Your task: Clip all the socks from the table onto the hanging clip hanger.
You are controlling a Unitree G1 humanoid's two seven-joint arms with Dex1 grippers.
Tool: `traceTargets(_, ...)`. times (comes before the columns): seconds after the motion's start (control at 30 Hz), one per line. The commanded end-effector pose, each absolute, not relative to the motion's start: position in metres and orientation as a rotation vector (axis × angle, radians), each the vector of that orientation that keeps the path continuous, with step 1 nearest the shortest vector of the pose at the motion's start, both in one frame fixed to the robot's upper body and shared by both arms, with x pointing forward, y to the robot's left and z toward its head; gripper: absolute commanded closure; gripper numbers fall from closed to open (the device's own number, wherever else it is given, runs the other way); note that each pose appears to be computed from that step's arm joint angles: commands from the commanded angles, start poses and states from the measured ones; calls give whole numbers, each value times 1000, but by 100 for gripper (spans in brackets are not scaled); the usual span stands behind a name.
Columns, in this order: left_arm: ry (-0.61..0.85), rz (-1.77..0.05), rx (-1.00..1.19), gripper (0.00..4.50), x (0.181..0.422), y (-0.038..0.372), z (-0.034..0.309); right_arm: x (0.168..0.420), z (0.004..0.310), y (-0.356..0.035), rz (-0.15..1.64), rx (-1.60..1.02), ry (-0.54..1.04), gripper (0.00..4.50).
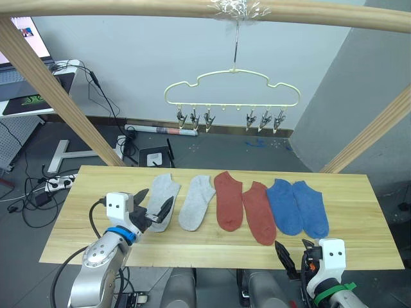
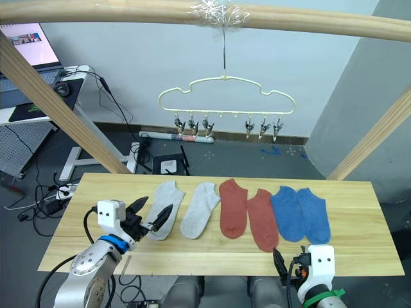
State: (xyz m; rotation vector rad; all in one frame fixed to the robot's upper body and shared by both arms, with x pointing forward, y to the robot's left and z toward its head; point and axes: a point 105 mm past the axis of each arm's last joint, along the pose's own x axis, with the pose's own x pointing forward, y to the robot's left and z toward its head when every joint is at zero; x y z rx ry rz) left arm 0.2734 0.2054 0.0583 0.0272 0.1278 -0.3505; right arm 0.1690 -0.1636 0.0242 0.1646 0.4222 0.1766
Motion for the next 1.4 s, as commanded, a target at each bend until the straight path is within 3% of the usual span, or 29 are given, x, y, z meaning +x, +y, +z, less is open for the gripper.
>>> traceTargets(0.03,111,-330,54,2,273,211,62,170,31,-166,176,153,397,0)
traceTargets(0.37,173,-296,61,2,275,212,55,172,34,-165,180,149,389,0)
traceTargets(0.77,137,-295,63,2,279,210,61,173,37,-166,180,149,384,0)
traceTargets(0.8,126,-291,61,20,280,210,64,174,40,-165,188,145,374,0)
traceTargets(0.93,86,-296,61,115,287,204,78,184,70,-157,277,129,301,0)
traceTargets(1.4,-42,-361,23,115,347,154,131,234,193,-147,666,-111,73,0)
